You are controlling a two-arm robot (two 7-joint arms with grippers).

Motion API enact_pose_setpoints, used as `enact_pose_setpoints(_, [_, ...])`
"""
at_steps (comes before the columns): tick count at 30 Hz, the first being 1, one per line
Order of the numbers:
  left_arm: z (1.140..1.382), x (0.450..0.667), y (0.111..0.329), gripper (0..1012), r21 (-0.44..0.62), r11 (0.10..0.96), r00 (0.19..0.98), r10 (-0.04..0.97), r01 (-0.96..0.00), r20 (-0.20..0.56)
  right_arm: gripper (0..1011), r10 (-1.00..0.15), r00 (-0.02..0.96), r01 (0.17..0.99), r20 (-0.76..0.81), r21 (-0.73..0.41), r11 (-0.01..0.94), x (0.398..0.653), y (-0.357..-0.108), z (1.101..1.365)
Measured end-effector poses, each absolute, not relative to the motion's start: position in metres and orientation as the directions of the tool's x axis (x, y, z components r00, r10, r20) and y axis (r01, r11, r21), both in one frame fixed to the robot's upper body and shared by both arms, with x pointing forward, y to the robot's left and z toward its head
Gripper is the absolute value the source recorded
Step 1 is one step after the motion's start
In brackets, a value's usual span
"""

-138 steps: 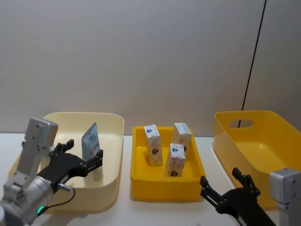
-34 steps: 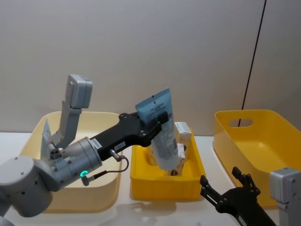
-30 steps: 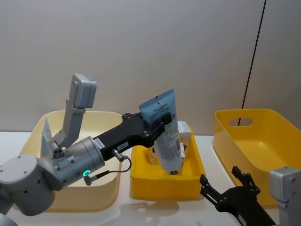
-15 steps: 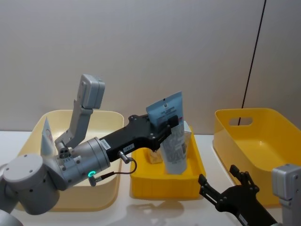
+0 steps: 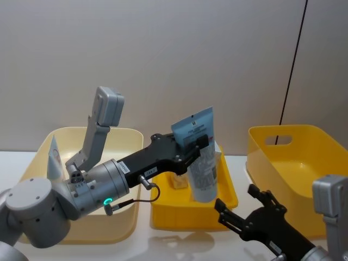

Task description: Bimanual collaborative sorting of washing and personal care products

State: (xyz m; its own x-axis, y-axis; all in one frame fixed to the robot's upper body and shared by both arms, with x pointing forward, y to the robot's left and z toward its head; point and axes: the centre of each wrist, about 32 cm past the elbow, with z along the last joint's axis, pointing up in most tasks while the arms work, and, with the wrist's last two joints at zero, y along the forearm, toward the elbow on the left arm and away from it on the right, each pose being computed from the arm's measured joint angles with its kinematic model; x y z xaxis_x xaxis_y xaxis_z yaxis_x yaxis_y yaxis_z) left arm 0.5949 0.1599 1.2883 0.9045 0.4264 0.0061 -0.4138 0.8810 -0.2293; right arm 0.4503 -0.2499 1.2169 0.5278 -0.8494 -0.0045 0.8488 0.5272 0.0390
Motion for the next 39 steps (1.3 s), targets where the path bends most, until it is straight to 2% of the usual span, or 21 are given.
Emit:
enact_pose_setpoints(10, [1.288,0.595,0.159,210,-0.228,0.882,0.905,0.425,-0.412,0.007,1001,-0.815,0.579,0.815,-0.005,0.036,0.579,0.461,-0.242,1.229])
enact_pose_setpoints(34, [1.289,0.595,0.159,208,-0.228,0.883,0.906,0.424,-0.411,0.007,1001,-0.833,0.55,0.834,0.062,0.002,0.551,0.491,-0.208,1.236])
enact_pose_setpoints(39, [1.289,0.595,0.159,210,-0.228,0.883,0.906,0.424,-0.411,0.007,908,-0.832,0.551,0.834,0.069,-0.002,0.552,0.494,-0.204,1.236])
